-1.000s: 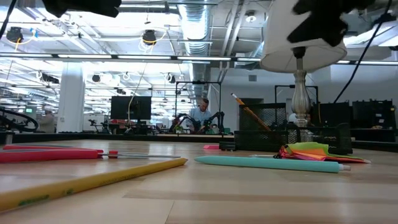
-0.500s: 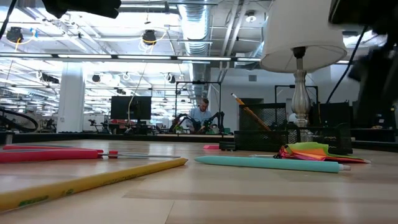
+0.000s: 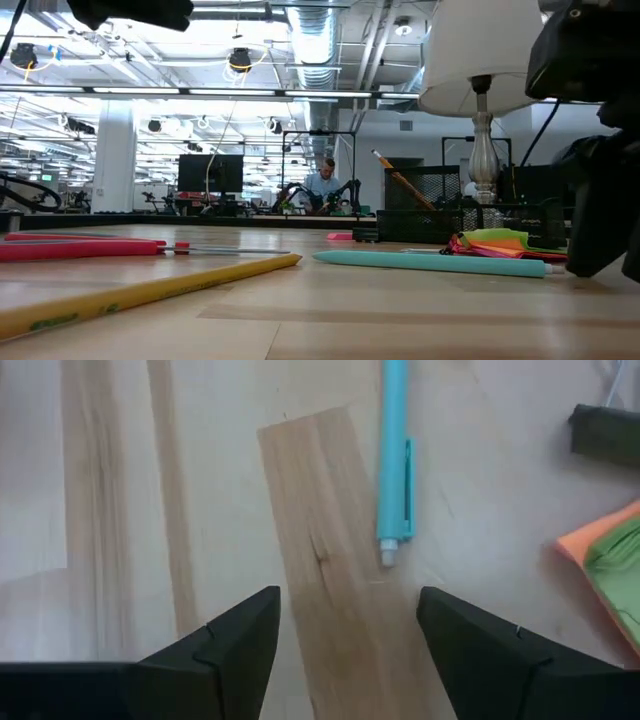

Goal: Pick and place office supplies into organizer
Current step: Put the blue pen into the desk organizer

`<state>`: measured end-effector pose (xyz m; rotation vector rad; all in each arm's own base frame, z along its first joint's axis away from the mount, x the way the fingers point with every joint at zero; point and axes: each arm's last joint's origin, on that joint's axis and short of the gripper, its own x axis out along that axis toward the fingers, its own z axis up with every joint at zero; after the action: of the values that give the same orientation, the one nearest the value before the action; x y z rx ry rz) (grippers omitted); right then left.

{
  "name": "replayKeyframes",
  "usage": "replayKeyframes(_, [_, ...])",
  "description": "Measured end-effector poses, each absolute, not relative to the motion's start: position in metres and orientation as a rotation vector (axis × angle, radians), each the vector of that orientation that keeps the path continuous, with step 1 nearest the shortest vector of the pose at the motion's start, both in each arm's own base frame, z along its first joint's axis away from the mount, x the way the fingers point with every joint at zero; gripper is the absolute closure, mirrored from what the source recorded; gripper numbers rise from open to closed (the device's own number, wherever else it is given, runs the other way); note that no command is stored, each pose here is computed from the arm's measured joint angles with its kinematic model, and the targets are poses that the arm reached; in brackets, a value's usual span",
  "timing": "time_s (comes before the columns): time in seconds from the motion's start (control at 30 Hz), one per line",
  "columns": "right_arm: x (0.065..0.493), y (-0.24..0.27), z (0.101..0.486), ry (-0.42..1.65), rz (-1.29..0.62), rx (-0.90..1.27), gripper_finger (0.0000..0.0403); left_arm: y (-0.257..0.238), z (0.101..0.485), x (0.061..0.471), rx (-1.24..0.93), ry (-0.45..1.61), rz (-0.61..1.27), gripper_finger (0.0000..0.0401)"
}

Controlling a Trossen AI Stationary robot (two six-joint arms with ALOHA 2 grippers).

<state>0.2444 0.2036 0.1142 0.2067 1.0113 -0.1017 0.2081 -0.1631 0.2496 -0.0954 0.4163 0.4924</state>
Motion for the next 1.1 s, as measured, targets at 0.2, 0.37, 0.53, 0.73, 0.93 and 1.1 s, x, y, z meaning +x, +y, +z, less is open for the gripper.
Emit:
replayKeyframes(0.2, [0.244, 0.2, 0.115, 0.983, -0.118, 0.126, 0.0163, -0.163, 0.249, 0.208, -0.087, 0.422, 0.494, 0.0266])
replayKeyframes(0.37, [0.247, 0.197, 0.115, 0.932, -0.184, 0.128, 0.0163, -0.163, 0.249, 0.207, -0.082, 0.424, 0.494, 0.0266])
replayKeyframes(0.53, [0.247, 0.197, 0.114, 0.978, -0.19, 0.227, 0.0163, -0.162, 0.249, 0.207, -0.078, 0.426, 0.494, 0.0266])
replayKeyframes(0.73, [0.246, 0.197, 0.114, 0.982, -0.185, 0.229, 0.0163, -0.161, 0.248, 0.206, -0.059, 0.438, 0.498, 0.0266])
replayKeyframes(0.93, [0.247, 0.198, 0.112, 0.985, -0.164, 0.197, 0.0166, -0.161, 0.248, 0.206, -0.06, 0.438, 0.498, 0.0266])
replayKeyframes(1.1, [0.249, 0.2, 0.102, 0.974, -0.166, 0.137, 0.0201, -0.161, 0.248, 0.206, -0.06, 0.438, 0.498, 0.0266])
